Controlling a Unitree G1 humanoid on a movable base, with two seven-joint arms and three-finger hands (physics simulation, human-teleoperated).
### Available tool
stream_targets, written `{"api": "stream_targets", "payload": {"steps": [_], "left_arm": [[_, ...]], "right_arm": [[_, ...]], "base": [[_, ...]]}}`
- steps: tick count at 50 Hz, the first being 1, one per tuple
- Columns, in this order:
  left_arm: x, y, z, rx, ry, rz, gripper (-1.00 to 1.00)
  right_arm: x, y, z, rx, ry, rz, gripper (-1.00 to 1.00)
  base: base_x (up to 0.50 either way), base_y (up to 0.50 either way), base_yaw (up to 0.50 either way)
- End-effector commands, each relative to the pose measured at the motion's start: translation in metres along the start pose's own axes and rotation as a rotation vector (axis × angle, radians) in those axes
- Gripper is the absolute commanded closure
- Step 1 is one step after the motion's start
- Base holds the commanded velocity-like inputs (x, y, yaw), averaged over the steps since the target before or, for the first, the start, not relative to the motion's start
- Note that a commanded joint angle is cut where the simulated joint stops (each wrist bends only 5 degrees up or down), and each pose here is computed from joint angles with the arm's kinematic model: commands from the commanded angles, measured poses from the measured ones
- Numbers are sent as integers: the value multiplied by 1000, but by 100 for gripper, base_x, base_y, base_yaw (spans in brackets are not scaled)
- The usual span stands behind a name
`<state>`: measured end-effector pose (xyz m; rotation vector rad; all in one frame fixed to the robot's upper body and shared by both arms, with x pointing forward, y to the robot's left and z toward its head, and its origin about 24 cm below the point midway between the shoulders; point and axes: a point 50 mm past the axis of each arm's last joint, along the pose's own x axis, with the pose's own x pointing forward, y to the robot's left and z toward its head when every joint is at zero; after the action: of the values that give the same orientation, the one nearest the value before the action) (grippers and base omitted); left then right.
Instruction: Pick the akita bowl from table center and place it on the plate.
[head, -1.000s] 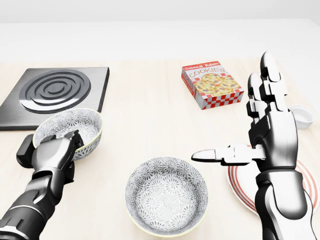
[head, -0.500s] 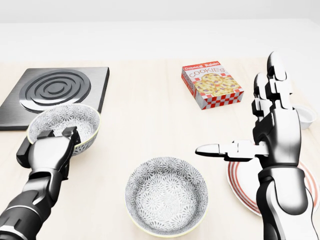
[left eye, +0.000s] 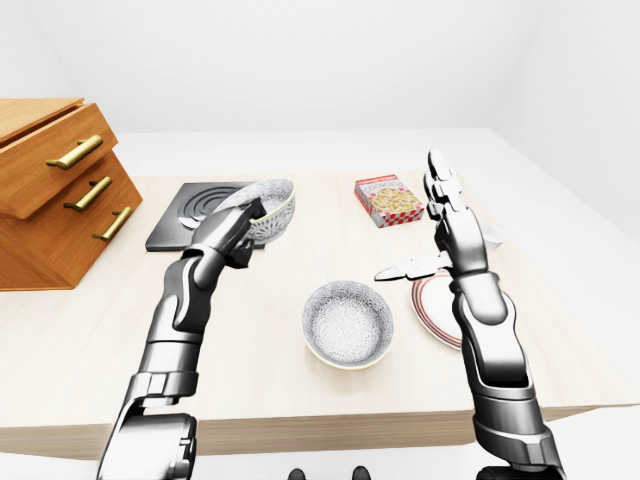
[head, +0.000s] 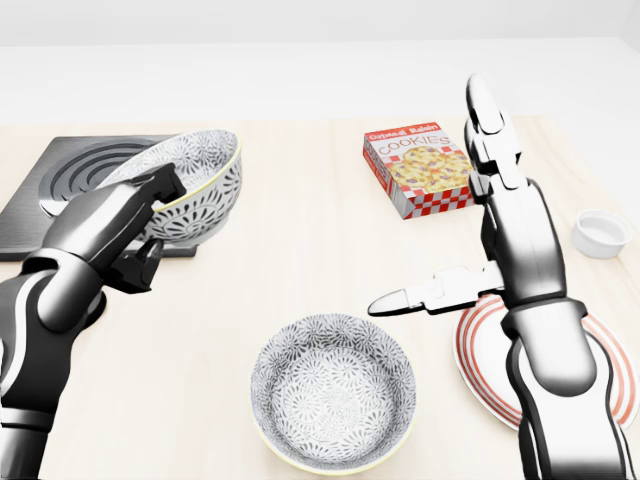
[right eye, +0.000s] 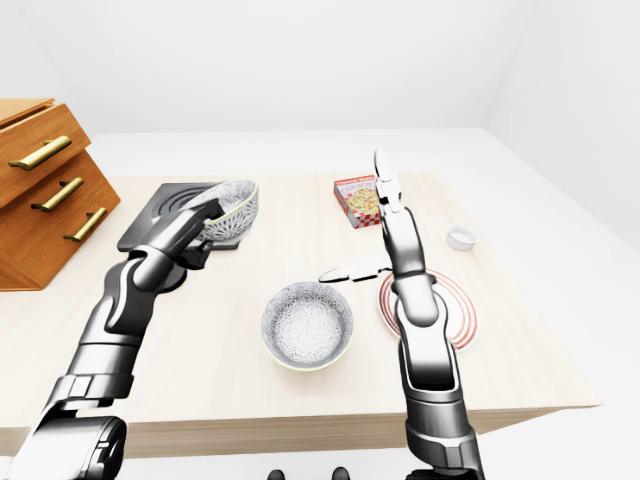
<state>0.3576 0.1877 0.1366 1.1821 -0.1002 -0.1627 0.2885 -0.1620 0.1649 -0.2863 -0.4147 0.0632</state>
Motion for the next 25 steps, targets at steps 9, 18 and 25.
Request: {"api": "stream_targets", "payload": {"steps": [9, 18, 25], "left_arm": [[-34, 14, 31, 23, -142, -18, 100], [-50, -3, 39, 58, -151, -48, 100], [-59, -10, 45, 82, -157, -69, 100]], "right_arm": [[21, 25, -4, -400, 68, 304, -100], [35, 29, -6, -556, 120, 377, -100], [46, 32, -3, -623, 130, 402, -100]], "base": [[0, 0, 0], [0, 0, 0], [0, 0, 0]]}}
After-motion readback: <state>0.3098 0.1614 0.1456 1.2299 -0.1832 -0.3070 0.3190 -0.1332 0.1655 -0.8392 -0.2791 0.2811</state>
